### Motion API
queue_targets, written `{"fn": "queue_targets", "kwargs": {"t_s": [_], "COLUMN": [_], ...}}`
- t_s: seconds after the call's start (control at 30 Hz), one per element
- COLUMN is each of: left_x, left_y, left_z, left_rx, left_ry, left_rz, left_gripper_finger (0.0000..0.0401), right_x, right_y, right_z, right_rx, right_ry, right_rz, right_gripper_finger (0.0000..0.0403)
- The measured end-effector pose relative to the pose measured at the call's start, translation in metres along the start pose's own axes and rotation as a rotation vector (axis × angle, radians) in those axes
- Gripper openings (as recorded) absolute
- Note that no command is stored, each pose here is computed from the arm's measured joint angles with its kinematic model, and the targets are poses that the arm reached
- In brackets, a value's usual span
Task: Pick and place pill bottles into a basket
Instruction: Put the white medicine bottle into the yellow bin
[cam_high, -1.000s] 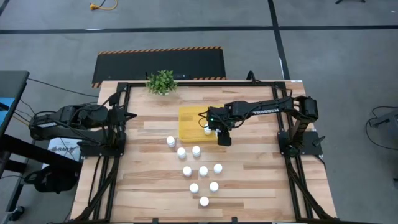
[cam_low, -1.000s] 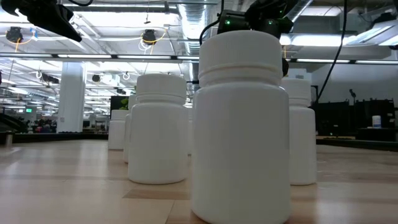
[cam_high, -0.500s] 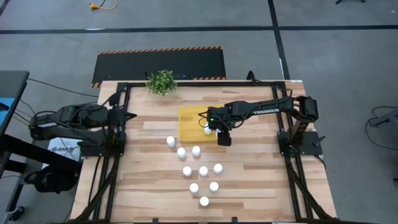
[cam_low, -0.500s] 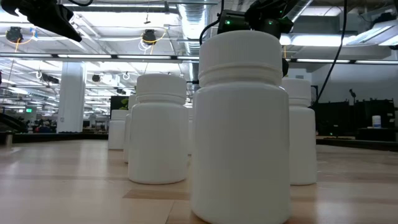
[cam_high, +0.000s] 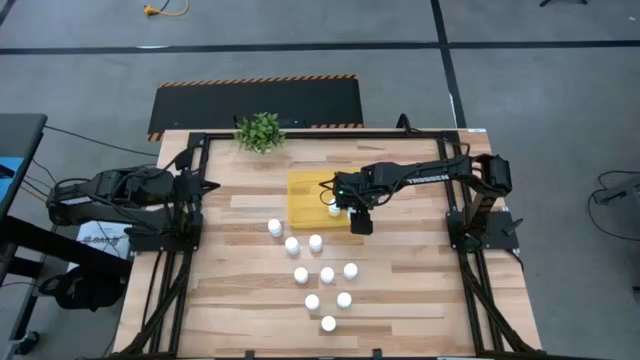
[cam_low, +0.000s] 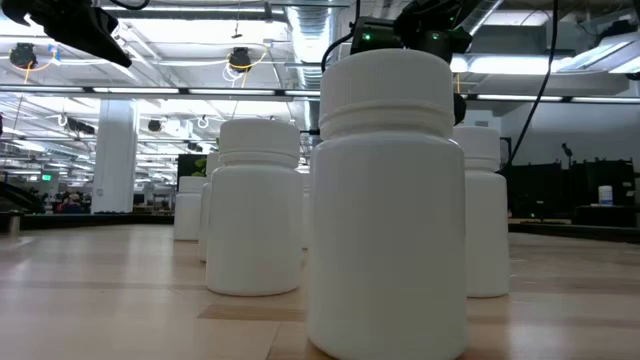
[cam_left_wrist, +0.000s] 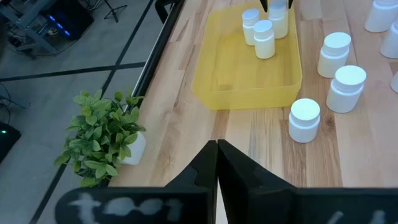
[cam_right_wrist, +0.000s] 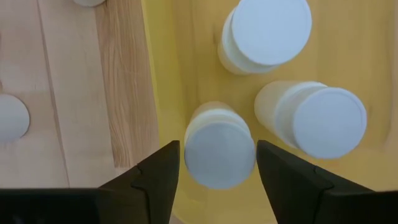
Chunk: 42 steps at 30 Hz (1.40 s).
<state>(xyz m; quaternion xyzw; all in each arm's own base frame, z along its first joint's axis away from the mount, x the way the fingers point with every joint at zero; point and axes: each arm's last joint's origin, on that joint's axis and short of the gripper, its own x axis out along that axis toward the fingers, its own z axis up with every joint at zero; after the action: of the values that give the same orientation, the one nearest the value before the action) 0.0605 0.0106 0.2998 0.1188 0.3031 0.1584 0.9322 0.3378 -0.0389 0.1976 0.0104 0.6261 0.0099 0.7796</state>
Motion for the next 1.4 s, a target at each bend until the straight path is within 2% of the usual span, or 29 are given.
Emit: {"fn": "queue_targets", "kwargs": {"t_s": [0.53,0.77,1.03,1.2,1.4], "left_x": [0.0,0.0,0.0,0.0,0.0], "left_y": [0.0,0.0,0.0,0.0,0.0], "left_z": [0.0,0.0,0.0,0.0,0.0], "left_rx": [0.0,0.0,0.0,0.0,0.0], "left_ry": [0.0,0.001,0.001,0.0,0.0], "left_rz": [0.0,0.0,0.0,0.0,0.0], "left_gripper_finger": [0.0,0.0,0.0,0.0,0.0], "right_x": [-0.008,-0.025,-0.06,-0.102,-0.154], "right_y": [0.0,-0.002,0.002,0.01,0.026], "right_z": [-0.001,0.004,-0.002,-0.017,-0.056], "right_rx": [0.0,-0.02,-0.028,0.011,0.093], "right_ry": [0.019,0.042,0.164,0.036,-0.206], "right_rz": [0.0,0.002,0.026,0.033,0.031], "right_gripper_finger": [0.0197,0.0197,0.0189,0.0176,0.0159]}}
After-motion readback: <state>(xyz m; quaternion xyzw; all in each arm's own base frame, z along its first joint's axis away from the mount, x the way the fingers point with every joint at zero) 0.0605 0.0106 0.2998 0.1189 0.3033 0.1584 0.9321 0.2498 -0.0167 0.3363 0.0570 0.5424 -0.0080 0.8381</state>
